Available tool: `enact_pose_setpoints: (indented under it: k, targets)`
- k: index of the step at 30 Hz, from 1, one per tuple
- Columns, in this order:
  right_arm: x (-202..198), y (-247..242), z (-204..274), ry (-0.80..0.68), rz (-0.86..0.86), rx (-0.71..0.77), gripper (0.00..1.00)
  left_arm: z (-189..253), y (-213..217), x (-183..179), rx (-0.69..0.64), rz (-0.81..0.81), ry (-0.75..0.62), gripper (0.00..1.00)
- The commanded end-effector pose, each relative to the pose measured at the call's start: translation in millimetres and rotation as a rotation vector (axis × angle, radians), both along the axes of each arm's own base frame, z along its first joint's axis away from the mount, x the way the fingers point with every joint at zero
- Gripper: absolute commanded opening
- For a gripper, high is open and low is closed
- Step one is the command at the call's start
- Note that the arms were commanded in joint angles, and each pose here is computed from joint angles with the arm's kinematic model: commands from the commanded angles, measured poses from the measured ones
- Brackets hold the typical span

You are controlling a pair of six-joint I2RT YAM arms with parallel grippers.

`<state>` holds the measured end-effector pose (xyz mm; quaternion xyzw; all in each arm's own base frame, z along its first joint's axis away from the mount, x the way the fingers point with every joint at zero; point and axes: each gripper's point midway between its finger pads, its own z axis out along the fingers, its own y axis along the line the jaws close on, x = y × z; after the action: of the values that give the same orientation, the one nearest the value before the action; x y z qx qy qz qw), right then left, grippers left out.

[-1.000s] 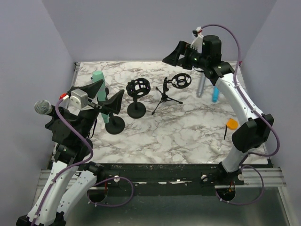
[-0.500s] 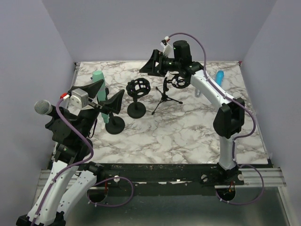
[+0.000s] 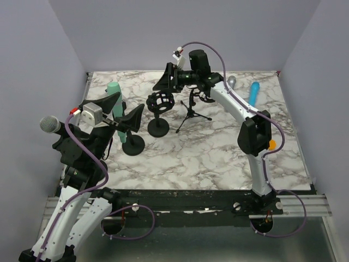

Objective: Remove the microphone from the stand

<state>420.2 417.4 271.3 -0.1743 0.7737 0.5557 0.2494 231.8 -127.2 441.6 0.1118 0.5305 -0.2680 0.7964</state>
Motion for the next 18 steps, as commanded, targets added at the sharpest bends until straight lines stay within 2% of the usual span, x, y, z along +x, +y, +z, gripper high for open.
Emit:
enact_pose_setpoints:
  k: [1, 18]
  targets:
    - [-11, 11, -6, 0.012, 0.076, 0.007, 0.83, 13, 0, -7, -0.001, -0.014, -0.031, 0.99]
    - [-6, 11, -58, 0.058, 0.072, -0.065, 0.80, 13, -1, -7, -0.004, -0.022, -0.029, 0.99]
